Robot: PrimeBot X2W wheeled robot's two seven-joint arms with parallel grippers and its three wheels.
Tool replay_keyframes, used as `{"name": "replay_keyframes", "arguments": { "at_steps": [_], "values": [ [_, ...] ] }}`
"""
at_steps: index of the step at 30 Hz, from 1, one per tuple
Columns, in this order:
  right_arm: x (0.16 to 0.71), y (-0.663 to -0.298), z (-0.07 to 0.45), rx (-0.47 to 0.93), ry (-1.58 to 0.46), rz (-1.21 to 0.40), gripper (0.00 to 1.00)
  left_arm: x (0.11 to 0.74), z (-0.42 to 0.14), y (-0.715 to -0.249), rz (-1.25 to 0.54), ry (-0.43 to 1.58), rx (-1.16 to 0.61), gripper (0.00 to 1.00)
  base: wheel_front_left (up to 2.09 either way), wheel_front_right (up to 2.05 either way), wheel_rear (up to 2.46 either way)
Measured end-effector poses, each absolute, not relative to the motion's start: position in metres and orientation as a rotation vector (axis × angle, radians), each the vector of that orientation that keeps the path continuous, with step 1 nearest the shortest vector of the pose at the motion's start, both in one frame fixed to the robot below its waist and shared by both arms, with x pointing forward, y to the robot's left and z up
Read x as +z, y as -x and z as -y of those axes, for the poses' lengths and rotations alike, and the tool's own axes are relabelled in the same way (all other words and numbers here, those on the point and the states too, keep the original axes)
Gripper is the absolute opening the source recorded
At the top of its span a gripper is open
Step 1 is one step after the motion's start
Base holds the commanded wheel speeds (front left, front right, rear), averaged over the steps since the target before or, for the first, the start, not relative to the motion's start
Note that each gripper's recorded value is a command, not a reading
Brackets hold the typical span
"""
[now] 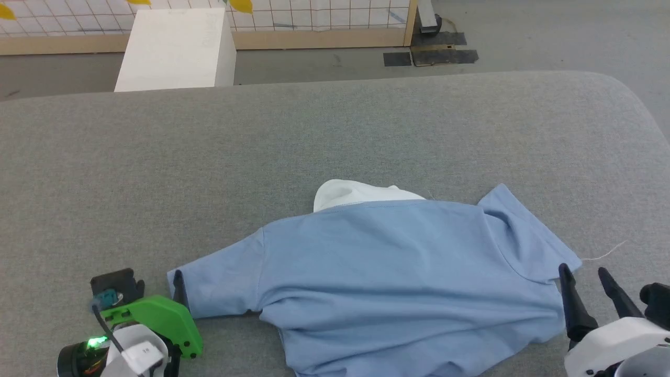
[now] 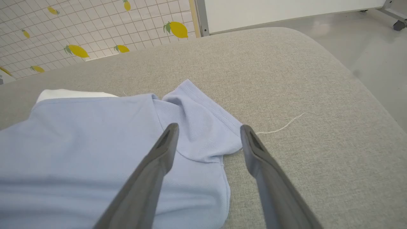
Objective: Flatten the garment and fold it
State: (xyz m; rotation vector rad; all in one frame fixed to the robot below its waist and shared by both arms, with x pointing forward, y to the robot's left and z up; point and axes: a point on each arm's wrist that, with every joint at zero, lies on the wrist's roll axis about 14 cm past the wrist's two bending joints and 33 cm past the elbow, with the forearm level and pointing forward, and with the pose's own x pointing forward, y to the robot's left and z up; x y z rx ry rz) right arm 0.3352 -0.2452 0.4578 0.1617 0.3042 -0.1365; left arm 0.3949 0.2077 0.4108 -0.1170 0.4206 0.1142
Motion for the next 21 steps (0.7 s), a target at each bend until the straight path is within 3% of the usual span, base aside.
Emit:
{"name": "replay_keyframes", "arguments": {
  "at_steps": [15,16,17,18,21],
  "values": [
    [0.446,-0.336,0.226,-0.088,-0.177,-0.358,1.0,0.379,-0.177,-0.4,-0.848,0.056,-0.146,1.0,0.0,0.0,0.0],
    [0.446,-0.336,0.226,-0.088,-0.178,-0.359,1.0,0.377,-0.174,-0.398,-0.876,0.056,-0.165,0.74,0.0,0.0,0.0],
    [0.446,-0.336,0.226,-0.089,-0.178,-0.359,1.0,0.378,-0.171,-0.397,-0.887,0.056,-0.179,0.26,0.0,0.0,0.0],
    [0.446,-0.336,0.226,-0.089,-0.178,-0.359,1.0,0.381,-0.169,-0.398,-0.884,0.056,-0.192,0.0,0.0,0.0,0.0],
    [0.447,-0.337,0.226,-0.086,-0.177,-0.355,1.0,0.39,-0.167,-0.402,-0.823,0.062,-0.197,0.0,0.0,0.0,0.0]
  ]
}}
